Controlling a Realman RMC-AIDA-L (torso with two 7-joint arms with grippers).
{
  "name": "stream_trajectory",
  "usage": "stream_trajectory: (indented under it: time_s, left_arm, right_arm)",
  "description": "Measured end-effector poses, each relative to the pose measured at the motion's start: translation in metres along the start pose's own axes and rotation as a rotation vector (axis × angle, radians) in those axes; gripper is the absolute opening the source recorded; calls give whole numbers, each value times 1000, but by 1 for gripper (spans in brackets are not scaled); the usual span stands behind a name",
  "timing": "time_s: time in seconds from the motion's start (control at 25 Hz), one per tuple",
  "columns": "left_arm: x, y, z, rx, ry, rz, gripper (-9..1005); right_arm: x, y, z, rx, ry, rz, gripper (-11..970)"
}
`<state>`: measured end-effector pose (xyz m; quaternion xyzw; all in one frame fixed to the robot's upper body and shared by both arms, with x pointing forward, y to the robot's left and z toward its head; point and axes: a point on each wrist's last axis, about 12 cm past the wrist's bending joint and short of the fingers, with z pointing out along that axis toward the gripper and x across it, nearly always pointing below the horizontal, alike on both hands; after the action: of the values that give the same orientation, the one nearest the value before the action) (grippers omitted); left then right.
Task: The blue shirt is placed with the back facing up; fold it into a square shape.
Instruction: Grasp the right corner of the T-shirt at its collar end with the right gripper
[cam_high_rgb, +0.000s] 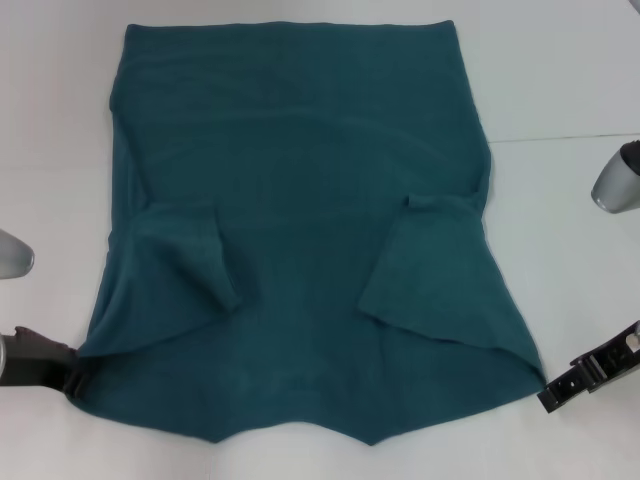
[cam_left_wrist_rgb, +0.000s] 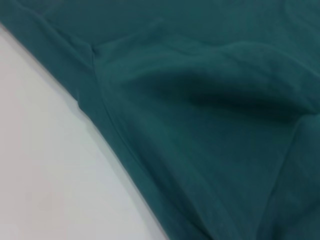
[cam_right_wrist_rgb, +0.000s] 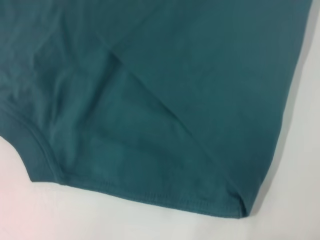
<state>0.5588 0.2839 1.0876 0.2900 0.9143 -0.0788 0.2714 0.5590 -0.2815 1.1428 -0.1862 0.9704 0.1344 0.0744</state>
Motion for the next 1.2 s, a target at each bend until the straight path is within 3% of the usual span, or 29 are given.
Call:
stream_trajectory:
  time_s: [0.52, 1.2]
  left_arm:
    - [2, -2, 2, 12, 12, 0, 14]
    - [1, -3, 2, 13, 14, -4, 14]
  right_arm:
    - [-5, -4, 25, 14, -34, 66, 713]
    - [-18, 13, 30, 38, -24, 13, 708]
